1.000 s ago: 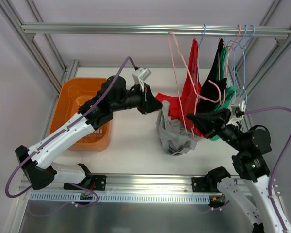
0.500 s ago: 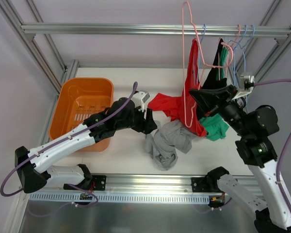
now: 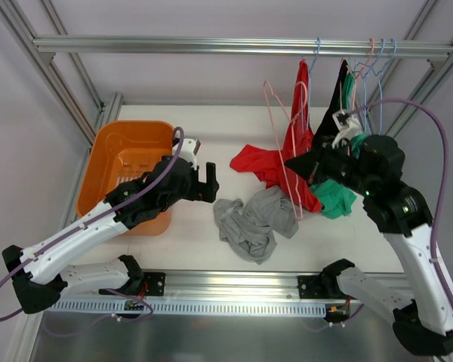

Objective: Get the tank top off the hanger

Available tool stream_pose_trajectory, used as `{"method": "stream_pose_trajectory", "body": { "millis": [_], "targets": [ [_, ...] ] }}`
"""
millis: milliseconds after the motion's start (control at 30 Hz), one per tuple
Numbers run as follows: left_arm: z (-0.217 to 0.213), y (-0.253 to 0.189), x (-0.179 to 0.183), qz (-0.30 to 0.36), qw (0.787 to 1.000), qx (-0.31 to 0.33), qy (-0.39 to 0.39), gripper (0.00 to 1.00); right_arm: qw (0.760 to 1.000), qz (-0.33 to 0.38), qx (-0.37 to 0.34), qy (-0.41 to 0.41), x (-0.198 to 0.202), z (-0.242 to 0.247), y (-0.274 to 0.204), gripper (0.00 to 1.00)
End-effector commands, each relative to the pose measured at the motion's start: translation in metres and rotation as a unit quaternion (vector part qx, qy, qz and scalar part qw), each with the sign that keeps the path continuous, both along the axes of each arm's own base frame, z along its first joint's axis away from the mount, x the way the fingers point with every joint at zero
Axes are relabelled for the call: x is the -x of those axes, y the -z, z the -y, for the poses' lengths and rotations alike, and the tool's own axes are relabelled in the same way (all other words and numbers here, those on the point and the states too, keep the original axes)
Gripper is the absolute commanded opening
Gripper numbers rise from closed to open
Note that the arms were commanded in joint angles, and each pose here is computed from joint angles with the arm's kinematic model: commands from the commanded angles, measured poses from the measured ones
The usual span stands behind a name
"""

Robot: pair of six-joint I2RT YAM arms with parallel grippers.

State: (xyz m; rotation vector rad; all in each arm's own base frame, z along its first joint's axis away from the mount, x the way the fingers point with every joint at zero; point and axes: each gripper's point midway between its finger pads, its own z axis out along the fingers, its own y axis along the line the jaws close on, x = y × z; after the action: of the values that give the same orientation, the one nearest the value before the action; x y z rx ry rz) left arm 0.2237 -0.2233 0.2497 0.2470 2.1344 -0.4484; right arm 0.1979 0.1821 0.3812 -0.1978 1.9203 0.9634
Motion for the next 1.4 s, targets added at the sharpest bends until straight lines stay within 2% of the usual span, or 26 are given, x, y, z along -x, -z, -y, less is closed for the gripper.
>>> {"method": "stream_pose_trajectory", "body": {
  "millis": [0,67,100,133,200,233,433,733,867,933,967,1067,1200,1267,1300,1367],
  "targets": [
    [-0.011,-0.020,0.001,0.020,1.000,0.001,0.000,0.99,0.999,0.015,0.030,0.023,-0.040,-0.008,-0.020,0.00],
    [-0.008,-0.024,0.007,0.021,1.000,0.009,0.020,0.99,0.998,0.003,0.044,0.037,-0.073,-0.017,-0.019,0.00],
    [-0.005,-0.025,0.012,0.017,0.999,0.016,0.035,0.99,0.998,0.021,0.036,0.039,-0.079,-0.019,-0.043,0.00],
    [-0.004,-0.025,0.014,0.018,0.999,0.016,0.043,0.99,0.998,0.019,0.037,0.046,-0.090,-0.020,-0.047,0.00],
    [-0.004,-0.024,0.020,0.015,0.998,0.019,0.059,0.99,0.998,-0.004,0.047,0.052,-0.118,-0.030,-0.038,0.00],
    [-0.005,-0.023,0.022,0.015,0.998,0.020,0.065,0.99,0.998,0.008,0.038,0.053,-0.124,-0.032,-0.054,0.01],
    [-0.005,-0.006,0.035,-0.005,0.996,0.021,0.089,0.99,0.995,-0.031,0.040,0.082,-0.179,-0.038,-0.038,0.00],
    [0.004,0.005,0.045,-0.027,0.992,0.022,0.122,0.99,0.993,-0.067,0.046,0.089,-0.178,-0.039,-0.001,0.00],
    [0.020,0.008,0.046,-0.043,0.988,0.018,0.148,0.99,0.994,-0.060,0.041,0.078,-0.165,-0.038,-0.007,0.46],
    [0.033,0.014,0.045,-0.047,0.986,0.005,0.163,0.99,0.995,-0.052,0.039,0.076,-0.158,-0.035,-0.014,0.58],
    [0.039,0.016,0.045,-0.046,0.984,0.002,0.171,0.99,0.996,-0.035,0.036,0.076,-0.150,-0.030,-0.025,0.76],
    [0.063,0.024,0.046,-0.042,0.978,-0.004,0.203,0.99,0.997,-0.018,0.037,0.070,-0.131,-0.020,-0.036,0.99],
    [0.095,0.041,0.043,-0.053,0.971,-0.005,0.235,0.99,0.993,0.031,0.084,0.076,-0.082,0.015,-0.044,0.99],
    [0.117,0.060,0.042,-0.067,0.964,-0.014,0.256,0.99,0.988,0.034,0.117,0.091,-0.062,0.034,-0.032,0.99],
    [0.126,0.061,0.040,-0.066,0.964,-0.015,0.258,0.98,0.981,0.067,0.136,0.117,-0.045,0.056,-0.039,0.99],
    [0.145,0.087,0.038,-0.079,0.960,-0.043,0.264,0.99,0.976,0.055,0.165,0.133,-0.027,0.074,-0.016,1.00]
  ]
}}
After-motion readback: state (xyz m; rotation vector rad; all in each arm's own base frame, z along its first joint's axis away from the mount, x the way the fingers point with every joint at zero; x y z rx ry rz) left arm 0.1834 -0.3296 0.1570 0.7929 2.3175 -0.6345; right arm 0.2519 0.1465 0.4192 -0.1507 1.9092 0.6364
